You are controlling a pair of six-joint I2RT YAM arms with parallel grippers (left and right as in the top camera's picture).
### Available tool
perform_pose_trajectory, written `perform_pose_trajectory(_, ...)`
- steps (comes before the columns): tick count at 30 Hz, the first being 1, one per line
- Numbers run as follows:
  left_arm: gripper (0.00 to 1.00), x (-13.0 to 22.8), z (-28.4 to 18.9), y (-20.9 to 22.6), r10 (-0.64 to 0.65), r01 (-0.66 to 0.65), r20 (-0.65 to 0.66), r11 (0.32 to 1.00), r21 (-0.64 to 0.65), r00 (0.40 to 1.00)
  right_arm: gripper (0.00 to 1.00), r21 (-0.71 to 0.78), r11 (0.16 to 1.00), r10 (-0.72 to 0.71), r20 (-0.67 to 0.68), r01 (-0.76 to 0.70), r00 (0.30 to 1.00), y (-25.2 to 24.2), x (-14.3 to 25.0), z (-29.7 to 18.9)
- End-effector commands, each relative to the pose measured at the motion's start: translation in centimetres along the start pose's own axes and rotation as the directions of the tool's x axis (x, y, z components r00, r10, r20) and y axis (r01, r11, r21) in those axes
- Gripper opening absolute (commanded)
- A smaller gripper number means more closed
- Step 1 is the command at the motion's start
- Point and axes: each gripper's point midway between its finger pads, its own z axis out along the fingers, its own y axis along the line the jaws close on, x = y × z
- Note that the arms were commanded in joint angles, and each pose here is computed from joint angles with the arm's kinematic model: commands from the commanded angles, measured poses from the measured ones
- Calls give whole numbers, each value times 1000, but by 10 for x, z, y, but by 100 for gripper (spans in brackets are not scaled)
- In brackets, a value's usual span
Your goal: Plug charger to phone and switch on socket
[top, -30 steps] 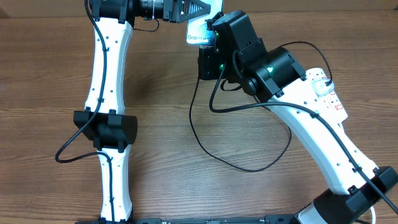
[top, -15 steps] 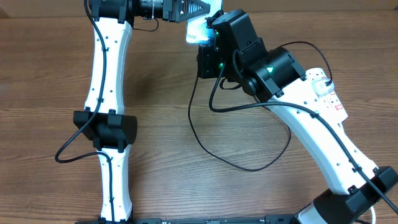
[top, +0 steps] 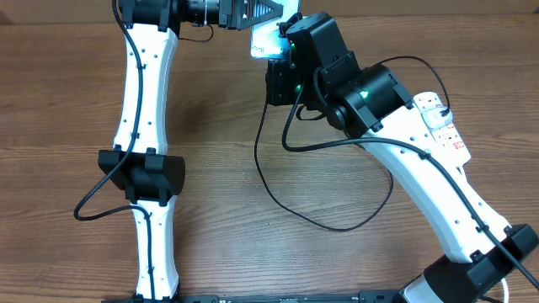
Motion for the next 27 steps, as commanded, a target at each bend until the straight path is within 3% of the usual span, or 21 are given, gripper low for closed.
perform_pose_trajectory(1,4,-2,0,-33,51,-50,-7,997,55,999,4,29,1000,3,94,-6,996,-3,-24,-7)
perform_pose_trajectory(6,4,-2,0,-31,51,-51,-4,998,41,999,5,34,999,-7,97,3,995,-3,-24,-7)
perform_pose_trajectory(13,4,-5,-1,-17,47,-47,11,998,-39,999,27,45,999,-6,77,2,997,-6,-19,-7)
perform_pose_trajectory(16,4,-8,-2,-6,27,-24,26,994,-103,999,32,52,999,-5,61,2,998,-8,-15,-7)
perform_pose_trajectory(19,4,-9,-2,0,21,-16,32,991,-132,999,44,63,998,1,43,-3,999,-11,-11,-7)
perform_pose_trajectory(24,4,-3,-6,31,-29,39,42,963,-266,999,76,75,990,115,25,-117,993,-18,-6,-7)
perform_pose_trajectory(27,4,15,-2,51,-106,105,14,947,-303,994,83,98,982,162,30,-164,986,-31,-9,-9)
